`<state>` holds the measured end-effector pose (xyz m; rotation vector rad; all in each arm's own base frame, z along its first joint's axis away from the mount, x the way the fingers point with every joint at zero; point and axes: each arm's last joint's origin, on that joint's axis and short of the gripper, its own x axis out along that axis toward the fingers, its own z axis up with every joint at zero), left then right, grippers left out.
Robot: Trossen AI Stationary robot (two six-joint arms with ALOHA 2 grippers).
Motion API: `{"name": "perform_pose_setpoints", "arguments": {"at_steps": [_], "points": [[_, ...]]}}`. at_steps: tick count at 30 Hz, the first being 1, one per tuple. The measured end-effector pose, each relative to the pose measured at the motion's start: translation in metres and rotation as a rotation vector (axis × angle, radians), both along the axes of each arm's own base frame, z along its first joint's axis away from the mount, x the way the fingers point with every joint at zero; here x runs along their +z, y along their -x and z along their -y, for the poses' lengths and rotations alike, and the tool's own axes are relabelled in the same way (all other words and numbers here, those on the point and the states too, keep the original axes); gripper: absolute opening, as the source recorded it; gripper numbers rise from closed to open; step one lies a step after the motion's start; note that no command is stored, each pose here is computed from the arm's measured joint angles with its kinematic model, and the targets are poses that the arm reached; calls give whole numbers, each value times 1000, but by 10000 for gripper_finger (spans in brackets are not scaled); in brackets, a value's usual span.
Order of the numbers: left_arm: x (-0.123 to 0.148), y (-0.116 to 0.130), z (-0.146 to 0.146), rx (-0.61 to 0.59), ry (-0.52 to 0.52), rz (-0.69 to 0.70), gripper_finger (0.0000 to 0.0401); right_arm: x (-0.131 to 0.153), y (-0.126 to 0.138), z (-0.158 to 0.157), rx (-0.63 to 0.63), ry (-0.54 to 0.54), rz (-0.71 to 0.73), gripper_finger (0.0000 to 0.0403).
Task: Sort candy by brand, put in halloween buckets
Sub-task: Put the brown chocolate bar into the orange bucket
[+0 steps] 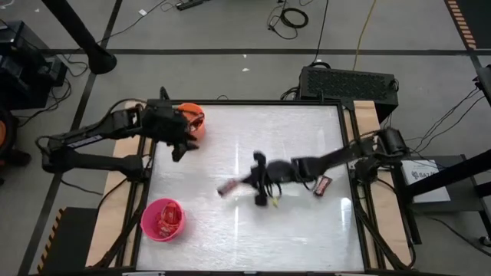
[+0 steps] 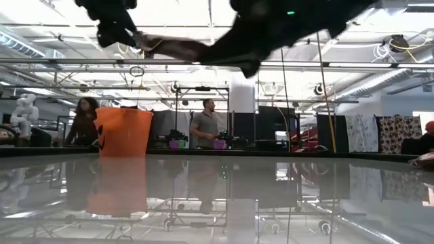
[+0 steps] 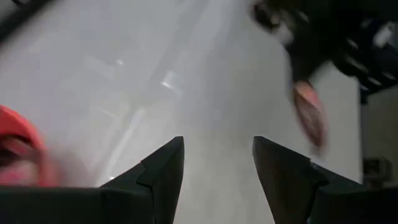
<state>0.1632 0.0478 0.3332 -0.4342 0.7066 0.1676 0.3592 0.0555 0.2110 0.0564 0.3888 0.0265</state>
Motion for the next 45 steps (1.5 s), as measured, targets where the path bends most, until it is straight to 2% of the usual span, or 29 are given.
{"name": "perform_pose_setpoints", "arguments": {"at_steps": [4,6,12,19,23,28,36,45], "points": [[-19,4,20,-35,71,-44,199,29,-26,52,-142,106,87,0],[-31,8,28,-28,85,-80,199,37,-38,80,-205,131,66,0],[-62,22,46,111,105,-147,199,56,-83,156,-257,95,68,0],[-78,29,55,252,99,-154,199,57,-143,204,-333,49,62,0],[-77,28,58,268,62,-134,199,47,-169,216,-343,46,29,0],[-77,28,56,348,41,-112,199,37,-187,214,-320,53,-20,0],[-77,28,56,376,44,-108,199,25,-187,217,-339,43,-99,12],[-77,28,55,391,23,-103,199,23,-183,222,-365,-9,-134,81]]}}
